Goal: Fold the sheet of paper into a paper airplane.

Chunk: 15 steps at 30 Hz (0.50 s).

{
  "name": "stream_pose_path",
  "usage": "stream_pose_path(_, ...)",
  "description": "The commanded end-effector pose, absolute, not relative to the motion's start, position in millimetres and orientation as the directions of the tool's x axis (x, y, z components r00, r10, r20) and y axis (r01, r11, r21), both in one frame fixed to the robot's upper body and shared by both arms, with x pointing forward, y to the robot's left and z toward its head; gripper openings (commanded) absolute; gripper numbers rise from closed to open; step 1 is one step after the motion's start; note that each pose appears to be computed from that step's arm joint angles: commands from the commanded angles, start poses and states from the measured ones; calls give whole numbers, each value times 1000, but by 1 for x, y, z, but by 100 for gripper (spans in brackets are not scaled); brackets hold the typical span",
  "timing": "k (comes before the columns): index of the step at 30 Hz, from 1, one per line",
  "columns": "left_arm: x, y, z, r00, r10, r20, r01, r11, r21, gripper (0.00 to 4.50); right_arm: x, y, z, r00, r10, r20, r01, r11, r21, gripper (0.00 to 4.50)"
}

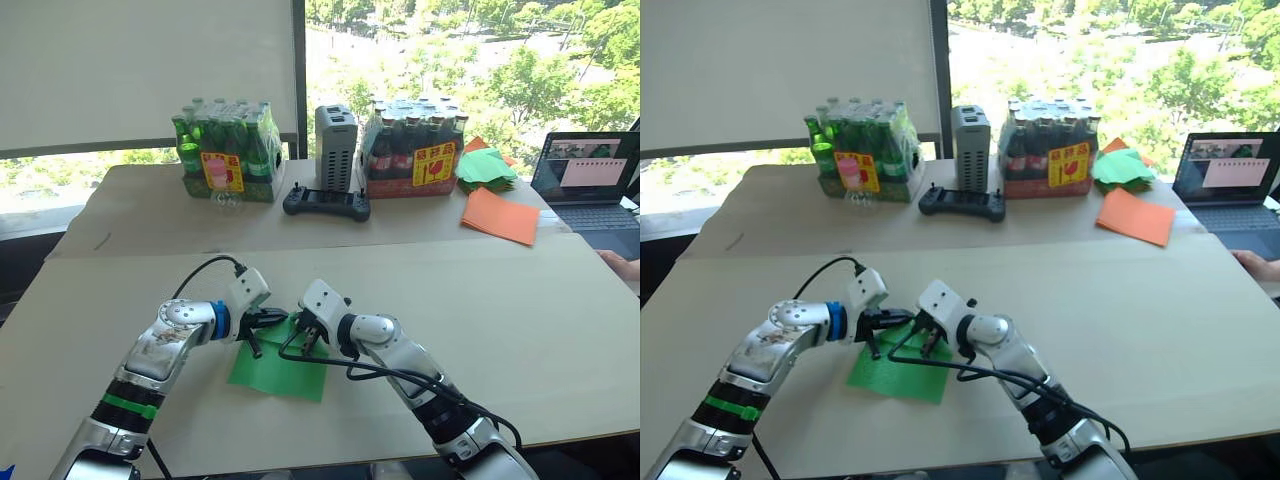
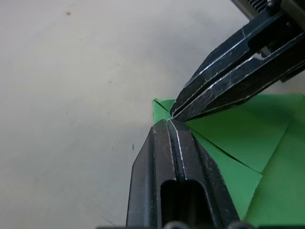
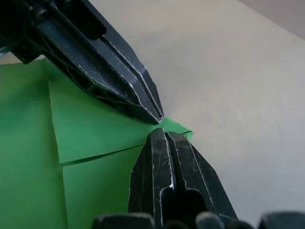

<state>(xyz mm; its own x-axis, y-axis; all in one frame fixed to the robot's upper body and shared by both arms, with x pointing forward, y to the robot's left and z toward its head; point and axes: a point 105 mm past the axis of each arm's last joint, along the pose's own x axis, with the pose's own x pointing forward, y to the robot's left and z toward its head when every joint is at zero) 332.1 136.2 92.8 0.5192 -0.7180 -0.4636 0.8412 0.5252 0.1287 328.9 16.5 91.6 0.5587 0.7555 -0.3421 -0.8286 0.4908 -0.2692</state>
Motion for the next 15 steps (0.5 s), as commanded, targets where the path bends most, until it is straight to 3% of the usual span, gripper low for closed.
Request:
stream_pose_path(1, 337, 139, 88, 541, -686, -487, 827, 540, 158, 2, 331, 16, 101, 576, 753, -318, -816, 501, -289, 0)
stream_pose_path(15, 314, 156, 55, 480, -631, -609, 839, 534, 108, 2, 330, 21, 104, 572, 759, -311, -817, 493, -300, 0)
